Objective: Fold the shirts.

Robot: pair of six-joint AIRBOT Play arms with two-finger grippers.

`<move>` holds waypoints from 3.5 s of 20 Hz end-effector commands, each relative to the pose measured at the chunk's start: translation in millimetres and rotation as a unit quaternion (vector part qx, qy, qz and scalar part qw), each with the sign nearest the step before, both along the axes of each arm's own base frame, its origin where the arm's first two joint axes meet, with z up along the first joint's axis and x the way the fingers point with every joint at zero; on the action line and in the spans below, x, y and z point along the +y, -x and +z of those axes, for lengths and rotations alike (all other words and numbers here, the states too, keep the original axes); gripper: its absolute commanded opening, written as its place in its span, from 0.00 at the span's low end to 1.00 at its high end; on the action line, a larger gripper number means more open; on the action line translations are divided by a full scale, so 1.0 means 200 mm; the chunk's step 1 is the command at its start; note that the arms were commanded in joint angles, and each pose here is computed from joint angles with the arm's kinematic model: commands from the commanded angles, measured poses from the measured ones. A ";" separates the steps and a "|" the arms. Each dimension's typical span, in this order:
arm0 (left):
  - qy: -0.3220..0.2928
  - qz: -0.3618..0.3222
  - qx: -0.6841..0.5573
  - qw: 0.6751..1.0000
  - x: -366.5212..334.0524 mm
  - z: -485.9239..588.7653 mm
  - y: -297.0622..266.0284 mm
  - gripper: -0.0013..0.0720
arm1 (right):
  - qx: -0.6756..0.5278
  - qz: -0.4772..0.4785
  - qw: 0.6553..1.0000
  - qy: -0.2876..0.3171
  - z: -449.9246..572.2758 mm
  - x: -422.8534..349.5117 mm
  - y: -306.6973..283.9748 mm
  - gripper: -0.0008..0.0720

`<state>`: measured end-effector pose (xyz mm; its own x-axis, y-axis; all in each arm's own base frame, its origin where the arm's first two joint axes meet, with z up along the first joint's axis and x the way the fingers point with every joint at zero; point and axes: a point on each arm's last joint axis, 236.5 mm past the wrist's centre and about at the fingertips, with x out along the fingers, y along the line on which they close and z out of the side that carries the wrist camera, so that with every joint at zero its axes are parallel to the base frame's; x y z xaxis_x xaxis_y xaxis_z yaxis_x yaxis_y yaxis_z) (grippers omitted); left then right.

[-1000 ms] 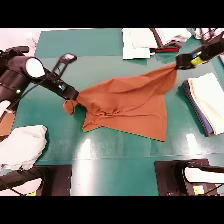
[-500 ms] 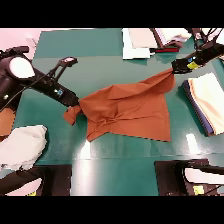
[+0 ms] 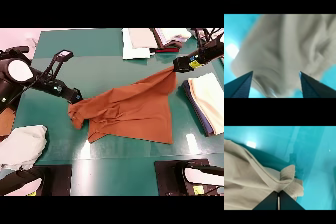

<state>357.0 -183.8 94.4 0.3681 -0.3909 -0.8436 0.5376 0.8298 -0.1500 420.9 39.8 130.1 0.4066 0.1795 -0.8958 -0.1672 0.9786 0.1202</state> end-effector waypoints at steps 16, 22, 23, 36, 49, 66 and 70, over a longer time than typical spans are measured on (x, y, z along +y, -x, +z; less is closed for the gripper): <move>0.076 0.226 0.266 0.934 0.42 -0.77 -0.14 0.94 | 0.017 0.004 1.000 -0.001 -0.01 0.01 0.04 0.03; 0.066 0.190 0.259 0.945 0.29 -0.80 -0.13 0.93 | 0.017 0.004 1.000 -0.001 -0.01 0.01 0.04 0.03; 0.065 0.184 0.259 0.946 0.27 -0.80 -0.12 0.93 | 0.017 0.004 1.000 -0.001 -0.01 0.01 0.04 0.03; 0.125 0.178 -0.256 0.942 0.51 1.22 -0.26 0.05 | -0.313 -0.019 0.950 -0.004 1.02 -0.02 0.22 0.03; 0.183 0.150 -0.572 0.785 0.59 2.45 0.79 0.05 | -0.469 -0.052 0.881 0.032 1.82 -0.13 0.77 0.03; 0.051 0.192 0.067 0.978 0.49 -0.24 -0.68 0.58 | 0.012 -0.034 0.998 0.053 -0.25 -0.15 -0.32 0.03; 0.053 0.216 0.061 0.973 0.61 -0.15 -0.69 0.78 | -0.003 -0.042 0.998 0.049 -0.24 -0.18 -0.38 0.47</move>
